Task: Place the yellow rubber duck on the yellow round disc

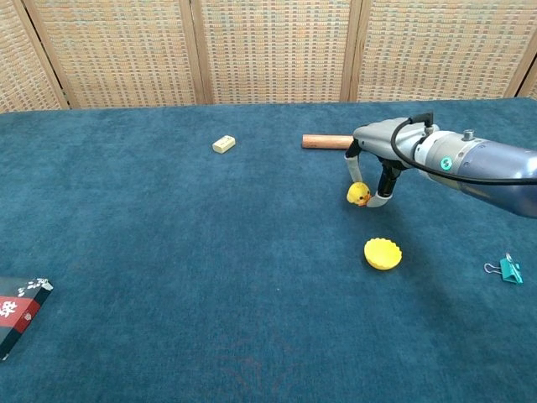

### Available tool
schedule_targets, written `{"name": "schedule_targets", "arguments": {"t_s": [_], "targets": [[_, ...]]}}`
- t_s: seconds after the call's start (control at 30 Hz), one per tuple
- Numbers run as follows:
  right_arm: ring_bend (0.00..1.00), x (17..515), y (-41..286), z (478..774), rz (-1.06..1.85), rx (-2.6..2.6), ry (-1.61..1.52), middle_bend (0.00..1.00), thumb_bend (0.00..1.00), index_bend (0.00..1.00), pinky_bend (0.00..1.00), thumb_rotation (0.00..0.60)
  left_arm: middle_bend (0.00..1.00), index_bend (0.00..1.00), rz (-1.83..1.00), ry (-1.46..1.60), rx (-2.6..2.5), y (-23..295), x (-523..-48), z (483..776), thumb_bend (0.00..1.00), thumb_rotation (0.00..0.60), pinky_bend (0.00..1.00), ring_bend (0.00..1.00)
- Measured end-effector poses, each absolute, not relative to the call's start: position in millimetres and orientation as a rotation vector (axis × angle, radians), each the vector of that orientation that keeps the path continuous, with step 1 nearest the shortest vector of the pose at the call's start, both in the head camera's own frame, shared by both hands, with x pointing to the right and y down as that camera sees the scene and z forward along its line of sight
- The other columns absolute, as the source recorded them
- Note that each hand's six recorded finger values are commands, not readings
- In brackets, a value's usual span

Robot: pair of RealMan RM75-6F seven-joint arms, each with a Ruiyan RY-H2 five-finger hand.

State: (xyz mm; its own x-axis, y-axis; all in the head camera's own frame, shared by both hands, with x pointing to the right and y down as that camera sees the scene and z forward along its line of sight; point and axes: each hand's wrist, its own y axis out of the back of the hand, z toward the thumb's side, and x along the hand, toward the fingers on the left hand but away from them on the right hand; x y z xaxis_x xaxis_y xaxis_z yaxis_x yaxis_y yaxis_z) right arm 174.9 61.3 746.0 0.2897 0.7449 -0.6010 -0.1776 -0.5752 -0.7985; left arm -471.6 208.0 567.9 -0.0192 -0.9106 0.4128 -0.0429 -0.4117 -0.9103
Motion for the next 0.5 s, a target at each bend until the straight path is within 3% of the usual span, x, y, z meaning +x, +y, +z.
{"name": "schedule_targets", "arguments": {"t_s": [0.5], "targets": [[0.02, 178, 83, 715, 1.401, -1.746, -0.524, 0.3, 0.17, 0.55, 0.16, 0.6, 0.0, 0.0, -1.499, 1.029, -1.543, 208, -470, 565, 0.12, 0.6, 0.0, 0.0]]}}
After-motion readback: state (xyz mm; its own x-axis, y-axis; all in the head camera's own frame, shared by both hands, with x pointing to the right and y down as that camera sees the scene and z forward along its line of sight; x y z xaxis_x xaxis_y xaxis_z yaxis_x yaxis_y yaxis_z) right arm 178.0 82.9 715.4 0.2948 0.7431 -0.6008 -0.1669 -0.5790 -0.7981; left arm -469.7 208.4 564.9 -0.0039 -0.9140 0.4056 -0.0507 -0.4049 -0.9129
